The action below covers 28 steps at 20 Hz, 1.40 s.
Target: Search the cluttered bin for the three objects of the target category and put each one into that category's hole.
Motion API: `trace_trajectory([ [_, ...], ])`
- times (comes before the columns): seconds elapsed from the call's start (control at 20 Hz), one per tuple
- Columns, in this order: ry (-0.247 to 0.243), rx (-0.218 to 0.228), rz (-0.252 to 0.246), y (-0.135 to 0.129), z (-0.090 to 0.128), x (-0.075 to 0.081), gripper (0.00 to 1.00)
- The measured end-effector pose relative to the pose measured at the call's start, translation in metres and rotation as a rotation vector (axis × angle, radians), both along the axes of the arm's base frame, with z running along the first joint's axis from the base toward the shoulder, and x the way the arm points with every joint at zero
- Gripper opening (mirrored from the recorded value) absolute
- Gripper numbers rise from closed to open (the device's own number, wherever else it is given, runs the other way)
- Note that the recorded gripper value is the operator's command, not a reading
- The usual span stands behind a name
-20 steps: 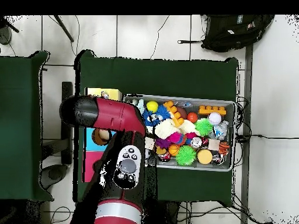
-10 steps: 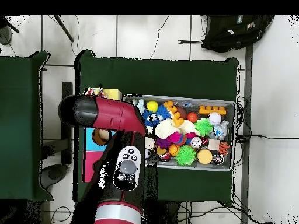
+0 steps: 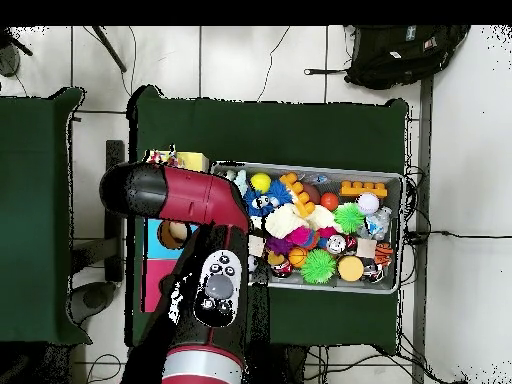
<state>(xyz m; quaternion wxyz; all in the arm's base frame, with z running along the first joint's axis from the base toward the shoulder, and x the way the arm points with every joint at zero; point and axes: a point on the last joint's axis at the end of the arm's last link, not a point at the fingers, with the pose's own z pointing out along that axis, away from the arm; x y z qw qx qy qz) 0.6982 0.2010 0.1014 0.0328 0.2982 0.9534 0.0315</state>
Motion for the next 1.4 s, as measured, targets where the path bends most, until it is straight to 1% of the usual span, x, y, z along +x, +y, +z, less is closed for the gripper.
trace_trajectory([
  [0.3, -0.006, 0.001, -0.001, 0.000, 0.006, 0.000, 1.00],
  [0.35, -0.015, 0.003, -0.001, 0.000, 0.011, 0.002, 0.00],
  [1.4, -0.018, 0.004, 0.000, 0.001, 0.013, 0.003, 0.00],
])
